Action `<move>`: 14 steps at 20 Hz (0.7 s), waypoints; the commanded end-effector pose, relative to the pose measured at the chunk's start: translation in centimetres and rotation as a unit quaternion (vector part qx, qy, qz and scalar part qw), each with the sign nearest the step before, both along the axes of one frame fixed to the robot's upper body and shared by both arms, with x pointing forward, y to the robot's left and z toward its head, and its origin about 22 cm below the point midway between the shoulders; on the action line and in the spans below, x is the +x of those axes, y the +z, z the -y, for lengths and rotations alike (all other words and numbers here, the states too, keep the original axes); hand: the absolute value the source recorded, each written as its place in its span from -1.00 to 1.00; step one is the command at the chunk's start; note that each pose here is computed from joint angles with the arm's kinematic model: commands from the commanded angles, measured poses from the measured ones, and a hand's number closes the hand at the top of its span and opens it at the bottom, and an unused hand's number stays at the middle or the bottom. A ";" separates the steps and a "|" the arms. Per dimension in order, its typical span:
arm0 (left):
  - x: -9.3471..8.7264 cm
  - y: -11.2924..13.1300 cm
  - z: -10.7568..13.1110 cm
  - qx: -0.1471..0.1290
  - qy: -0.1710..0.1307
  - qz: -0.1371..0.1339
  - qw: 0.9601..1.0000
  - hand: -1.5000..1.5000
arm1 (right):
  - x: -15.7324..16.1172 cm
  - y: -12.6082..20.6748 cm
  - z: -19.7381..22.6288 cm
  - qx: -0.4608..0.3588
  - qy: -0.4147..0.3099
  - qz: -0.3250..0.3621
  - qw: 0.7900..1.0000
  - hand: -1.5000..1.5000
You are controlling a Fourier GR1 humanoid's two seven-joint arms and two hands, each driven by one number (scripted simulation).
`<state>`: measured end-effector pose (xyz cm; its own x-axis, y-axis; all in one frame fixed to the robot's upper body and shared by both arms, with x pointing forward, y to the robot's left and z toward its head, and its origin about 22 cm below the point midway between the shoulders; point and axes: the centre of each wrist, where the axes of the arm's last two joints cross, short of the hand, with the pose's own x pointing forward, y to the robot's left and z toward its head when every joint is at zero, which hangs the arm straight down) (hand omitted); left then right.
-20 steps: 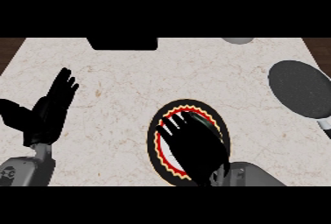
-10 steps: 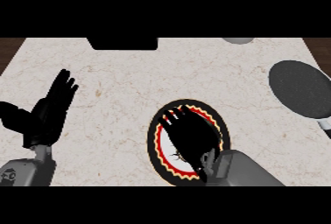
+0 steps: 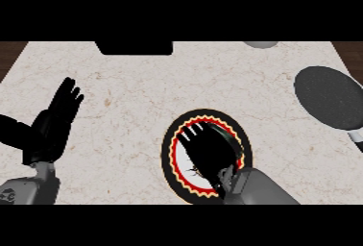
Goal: Pick the cupcake from the plate and place it in the pan
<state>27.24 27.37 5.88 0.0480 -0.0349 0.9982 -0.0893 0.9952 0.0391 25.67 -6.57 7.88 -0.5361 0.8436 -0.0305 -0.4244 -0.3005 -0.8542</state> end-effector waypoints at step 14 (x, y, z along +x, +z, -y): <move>0.4 -0.3 0.7 0.002 -0.002 -0.005 1.000 0.00 | 2.0 -5.2 -2.2 0.034 0.052 -0.018 0.998 1.00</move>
<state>28.08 27.32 5.97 0.0498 -0.0332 0.9982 -0.0899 0.9952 0.0376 27.72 -5.74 3.43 -0.5782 0.8151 0.0355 -0.4484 -0.2812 -0.8484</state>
